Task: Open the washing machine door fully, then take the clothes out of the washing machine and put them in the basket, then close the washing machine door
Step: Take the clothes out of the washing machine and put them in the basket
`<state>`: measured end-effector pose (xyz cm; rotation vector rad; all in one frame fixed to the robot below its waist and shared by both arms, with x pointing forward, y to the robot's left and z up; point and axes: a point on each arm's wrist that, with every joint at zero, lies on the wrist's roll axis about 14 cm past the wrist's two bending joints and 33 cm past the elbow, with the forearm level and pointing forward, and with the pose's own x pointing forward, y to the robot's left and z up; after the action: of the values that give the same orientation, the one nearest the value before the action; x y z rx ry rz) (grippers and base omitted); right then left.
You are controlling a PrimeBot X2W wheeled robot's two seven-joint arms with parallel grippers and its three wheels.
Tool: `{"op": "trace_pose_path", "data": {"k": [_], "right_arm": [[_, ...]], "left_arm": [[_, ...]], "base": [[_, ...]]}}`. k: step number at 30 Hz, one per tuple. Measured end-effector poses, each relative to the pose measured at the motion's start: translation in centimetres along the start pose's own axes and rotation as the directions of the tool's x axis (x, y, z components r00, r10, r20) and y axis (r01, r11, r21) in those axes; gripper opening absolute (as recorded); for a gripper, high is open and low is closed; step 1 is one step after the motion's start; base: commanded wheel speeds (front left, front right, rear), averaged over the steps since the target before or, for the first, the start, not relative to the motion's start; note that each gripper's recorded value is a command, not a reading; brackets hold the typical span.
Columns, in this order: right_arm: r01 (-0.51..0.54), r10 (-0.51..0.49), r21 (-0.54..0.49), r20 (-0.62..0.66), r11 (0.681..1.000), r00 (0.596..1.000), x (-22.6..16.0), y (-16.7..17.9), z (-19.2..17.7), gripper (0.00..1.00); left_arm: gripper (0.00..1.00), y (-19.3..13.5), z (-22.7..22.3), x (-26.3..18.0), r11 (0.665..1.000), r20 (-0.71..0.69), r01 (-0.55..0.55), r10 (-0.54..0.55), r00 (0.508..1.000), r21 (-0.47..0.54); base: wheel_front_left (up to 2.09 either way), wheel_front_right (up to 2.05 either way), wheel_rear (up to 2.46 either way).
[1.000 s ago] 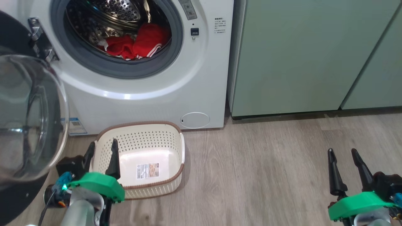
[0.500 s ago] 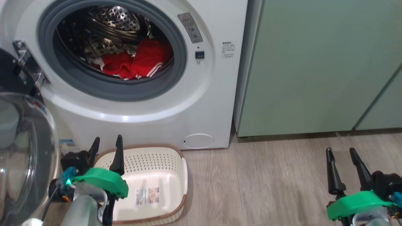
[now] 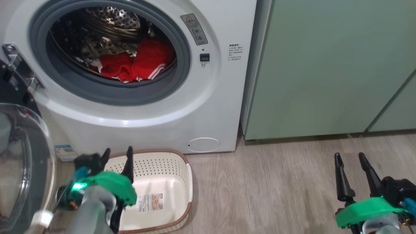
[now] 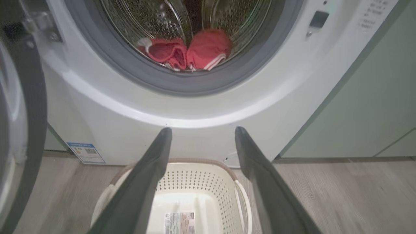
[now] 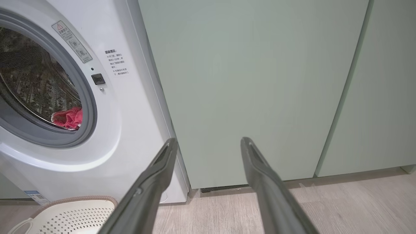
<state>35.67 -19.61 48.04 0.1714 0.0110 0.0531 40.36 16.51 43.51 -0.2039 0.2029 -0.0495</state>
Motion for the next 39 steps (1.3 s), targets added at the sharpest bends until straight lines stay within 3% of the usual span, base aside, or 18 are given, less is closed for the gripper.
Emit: {"op": "trace_pose_path", "data": {"k": [4, 19, 31, 39], "right_arm": [[0.0, 0.0, 0.001, -0.022, 1.0, 1.0, 0.2, 0.0, -0.7, 1.0], [0.034, -0.033, 0.002, -0.075, 0.999, 0.997, 5.5, -1.3, -2.8, 1.0], [0.089, -0.093, -0.038, -0.123, 0.995, 0.988, 8.4, -4.2, -5.2, 1.0], [0.116, -0.125, -0.057, -0.178, 0.992, 0.976, 9.1, -5.6, -7.8, 1.0]], "left_arm": [[1.0, -1.0, -0.9, 2.0, 1.0, -0.109, 0.022, -0.023, 0.994, -0.006], [1.0, -2.7, 3.7, 16.5, 0.997, -0.301, 0.055, -0.037, 0.953, 0.053], [1.0, -3.2, 3.5, 25.8, 0.998, -0.359, 0.045, -0.026, 0.933, 0.046], [1.0, -2.6, 1.0, 29.3, 0.999, -0.403, 0.029, -0.012, 0.915, 0.037]], "base": [[0.0, 0.0, 0.0], [0.0, 0.0, 0.0], [0.0, 0.0, 0.0], [0.0, 0.0, 0.0]]}}
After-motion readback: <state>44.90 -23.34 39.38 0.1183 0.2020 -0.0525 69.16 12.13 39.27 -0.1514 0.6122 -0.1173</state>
